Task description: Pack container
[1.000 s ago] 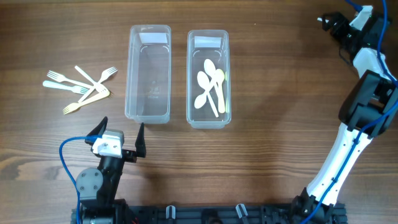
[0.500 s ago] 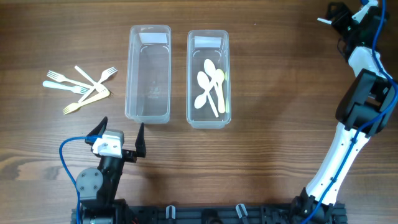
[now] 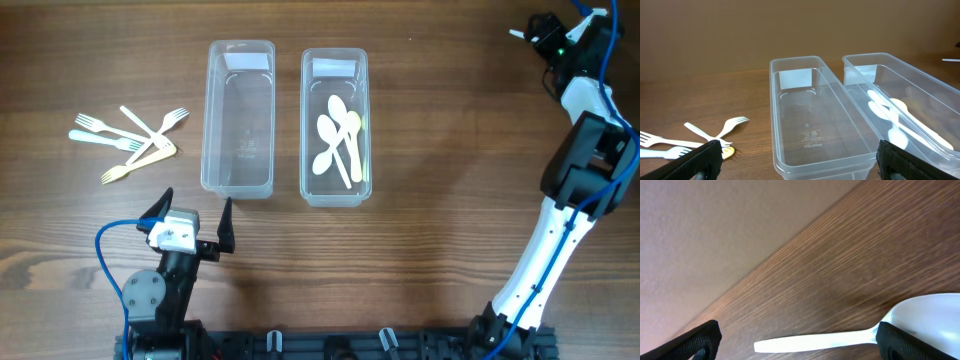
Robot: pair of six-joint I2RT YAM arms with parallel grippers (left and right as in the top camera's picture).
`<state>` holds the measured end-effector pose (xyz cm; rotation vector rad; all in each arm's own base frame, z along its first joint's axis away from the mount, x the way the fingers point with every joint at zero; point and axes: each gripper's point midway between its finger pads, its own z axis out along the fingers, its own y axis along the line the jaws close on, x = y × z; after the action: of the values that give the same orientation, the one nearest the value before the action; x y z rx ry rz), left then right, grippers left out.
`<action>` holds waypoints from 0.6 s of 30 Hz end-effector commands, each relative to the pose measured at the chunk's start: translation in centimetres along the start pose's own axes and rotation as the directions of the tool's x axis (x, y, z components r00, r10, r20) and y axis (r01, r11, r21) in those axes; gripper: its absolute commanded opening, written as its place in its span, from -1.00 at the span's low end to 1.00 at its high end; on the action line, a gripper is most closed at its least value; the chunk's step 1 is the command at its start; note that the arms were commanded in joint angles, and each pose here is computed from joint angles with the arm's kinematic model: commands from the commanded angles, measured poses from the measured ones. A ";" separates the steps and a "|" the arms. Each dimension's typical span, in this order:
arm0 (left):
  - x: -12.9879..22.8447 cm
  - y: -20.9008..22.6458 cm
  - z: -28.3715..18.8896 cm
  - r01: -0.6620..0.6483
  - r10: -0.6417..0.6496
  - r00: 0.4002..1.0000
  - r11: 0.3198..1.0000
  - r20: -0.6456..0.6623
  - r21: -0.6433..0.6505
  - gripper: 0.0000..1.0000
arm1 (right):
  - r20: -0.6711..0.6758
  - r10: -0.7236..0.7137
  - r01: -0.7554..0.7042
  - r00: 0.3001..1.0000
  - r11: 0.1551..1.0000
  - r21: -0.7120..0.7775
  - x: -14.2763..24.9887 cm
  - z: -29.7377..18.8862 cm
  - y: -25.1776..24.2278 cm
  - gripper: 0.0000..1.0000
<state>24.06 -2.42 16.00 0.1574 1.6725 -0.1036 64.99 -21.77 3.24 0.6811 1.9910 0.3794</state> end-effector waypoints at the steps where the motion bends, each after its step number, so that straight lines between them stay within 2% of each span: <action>1: 0.1 0.1 0.0 -0.014 0.014 1.000 1.000 0.002 -0.004 0.99 | -0.182 0.060 -0.077 0.981 0.993 -0.090 5.7 0.9 0.6 0.99; 4: 0.1 0.1 0.0 -0.014 0.014 1.000 1.000 0.002 -0.004 0.99 | -0.320 0.073 -0.113 0.945 0.988 -0.108 9.6 0.7 2.7 0.99; 9: 0.1 0.1 0.0 -0.014 0.014 1.000 1.000 0.002 -0.004 1.00 | -0.500 -0.063 -0.027 0.864 0.985 -0.172 16.9 0.2 7.8 0.99; 14: 0.1 0.1 0.0 -0.014 0.014 1.000 1.000 0.002 -0.004 0.99 | -0.696 -0.236 0.086 0.678 0.966 -0.244 26.3 -2.8 12.5 0.99; 15: 0.1 0.1 0.0 -0.014 0.014 1.000 1.000 0.002 -0.004 1.00 | -0.736 -0.271 0.141 0.620 0.962 -0.235 28.3 -3.8 12.5 1.00; 18: 0.1 0.1 0.0 -0.014 0.014 1.000 1.000 0.002 -0.004 0.99 | -0.857 -0.226 0.302 0.464 0.949 -0.087 31.5 -7.2 9.1 0.99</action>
<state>24.06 -2.42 16.00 0.1571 1.6725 -0.1039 58.17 6.06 1.88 0.0553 2.6090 0.7715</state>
